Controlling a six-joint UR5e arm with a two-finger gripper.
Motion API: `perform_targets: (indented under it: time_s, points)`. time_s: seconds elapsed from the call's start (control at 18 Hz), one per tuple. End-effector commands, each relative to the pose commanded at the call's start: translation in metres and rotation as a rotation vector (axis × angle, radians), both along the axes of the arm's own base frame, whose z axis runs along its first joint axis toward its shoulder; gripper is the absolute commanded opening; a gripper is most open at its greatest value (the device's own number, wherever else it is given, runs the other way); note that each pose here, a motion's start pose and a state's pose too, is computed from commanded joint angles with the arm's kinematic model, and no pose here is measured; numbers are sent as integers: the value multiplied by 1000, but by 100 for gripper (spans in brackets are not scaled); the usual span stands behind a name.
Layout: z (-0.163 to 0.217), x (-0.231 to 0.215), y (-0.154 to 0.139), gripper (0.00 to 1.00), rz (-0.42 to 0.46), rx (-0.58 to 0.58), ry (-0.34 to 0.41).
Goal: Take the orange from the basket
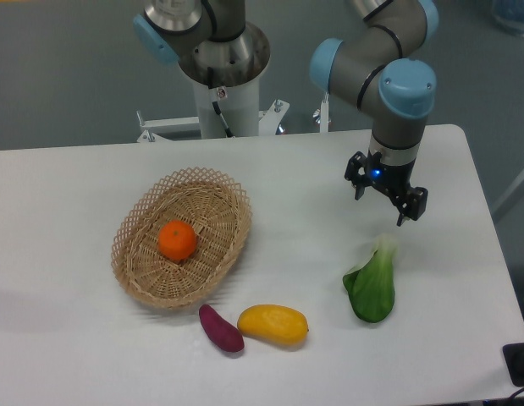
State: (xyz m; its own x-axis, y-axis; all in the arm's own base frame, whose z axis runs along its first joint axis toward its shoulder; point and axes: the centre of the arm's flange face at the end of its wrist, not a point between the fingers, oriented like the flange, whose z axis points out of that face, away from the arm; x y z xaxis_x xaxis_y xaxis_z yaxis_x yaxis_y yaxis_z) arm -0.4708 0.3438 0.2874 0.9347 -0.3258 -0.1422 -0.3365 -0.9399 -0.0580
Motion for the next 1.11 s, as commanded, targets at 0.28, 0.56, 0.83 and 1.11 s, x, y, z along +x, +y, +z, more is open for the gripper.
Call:
perform_targets:
  time_s: [0.28,0.56,0.83,1.11]
  points:
    - [0,3,3,100,-4,-2,-1]
    - [-1,9,9,100,29,6,-19]
    - [0,20,26,100,120,37,-37]
    - [10,40,58,100,242,64,-40]
